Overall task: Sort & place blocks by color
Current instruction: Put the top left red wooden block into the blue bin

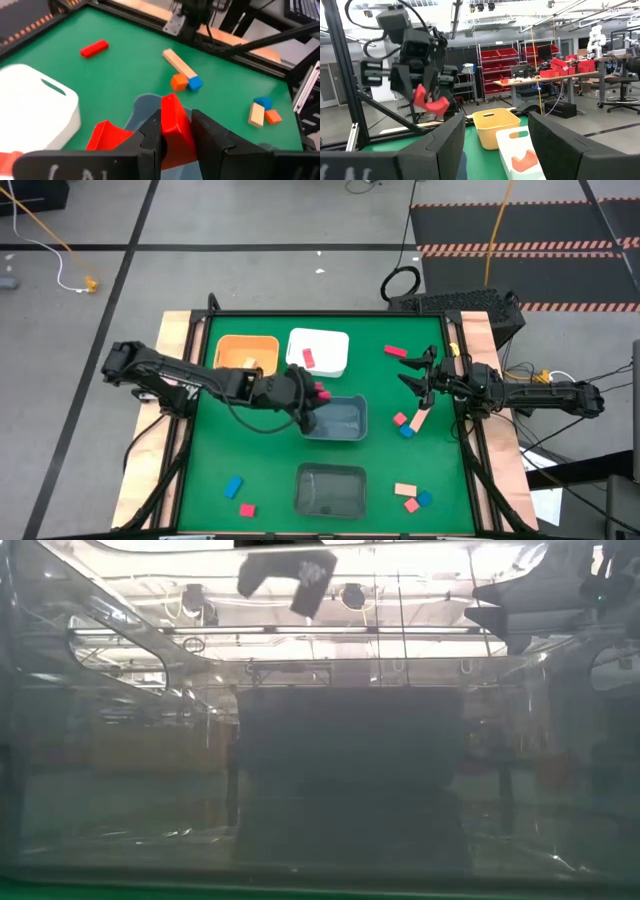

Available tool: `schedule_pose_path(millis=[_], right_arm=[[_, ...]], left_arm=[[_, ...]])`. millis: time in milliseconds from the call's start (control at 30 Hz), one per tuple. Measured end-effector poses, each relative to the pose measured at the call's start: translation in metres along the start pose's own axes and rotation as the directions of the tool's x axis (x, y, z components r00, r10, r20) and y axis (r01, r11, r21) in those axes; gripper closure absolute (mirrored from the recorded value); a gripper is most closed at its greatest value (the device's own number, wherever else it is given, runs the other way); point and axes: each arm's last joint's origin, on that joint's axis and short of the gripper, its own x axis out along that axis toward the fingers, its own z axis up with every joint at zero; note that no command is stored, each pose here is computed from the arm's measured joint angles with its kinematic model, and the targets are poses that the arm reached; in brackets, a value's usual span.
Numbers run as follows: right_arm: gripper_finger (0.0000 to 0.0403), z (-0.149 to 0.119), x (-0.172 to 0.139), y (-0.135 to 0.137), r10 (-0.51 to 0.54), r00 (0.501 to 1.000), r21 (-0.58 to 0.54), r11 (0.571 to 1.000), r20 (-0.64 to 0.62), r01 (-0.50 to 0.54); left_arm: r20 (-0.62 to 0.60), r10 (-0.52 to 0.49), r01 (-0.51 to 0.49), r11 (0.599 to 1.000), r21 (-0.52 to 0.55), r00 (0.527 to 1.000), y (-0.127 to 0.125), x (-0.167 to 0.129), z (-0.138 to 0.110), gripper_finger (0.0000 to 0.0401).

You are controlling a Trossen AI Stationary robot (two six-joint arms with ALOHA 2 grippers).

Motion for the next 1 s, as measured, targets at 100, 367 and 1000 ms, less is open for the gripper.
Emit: schedule_pose_path(millis=[100, 367, 1000], right_arm=[[0.0193, 0.000, 0.000, 0.000, 0.000, 1.000, 0.000, 1.000, 0.001, 0.000], [0.0193, 0.000, 0.000, 0.000, 0.000, 1.000, 0.000, 1.000, 0.000, 0.000], [0.0193, 0.000, 0.000, 0.000, 0.000, 1.000, 0.000, 1.000, 0.000, 0.000]], left_arm=[[0.009, -0.016, 0.016, 0.999, -0.029, 1.000, -0.006, 0.018, -0.008, 0.0321], [-0.054, 0.004, -0.012, 0.988, -0.152, 0.999, -0.009, 0.058, -0.035, 0.0319], [-0.191, 0.046, -0.112, 0.930, -0.351, 0.980, -0.009, 0.084, -0.069, 0.0290]])
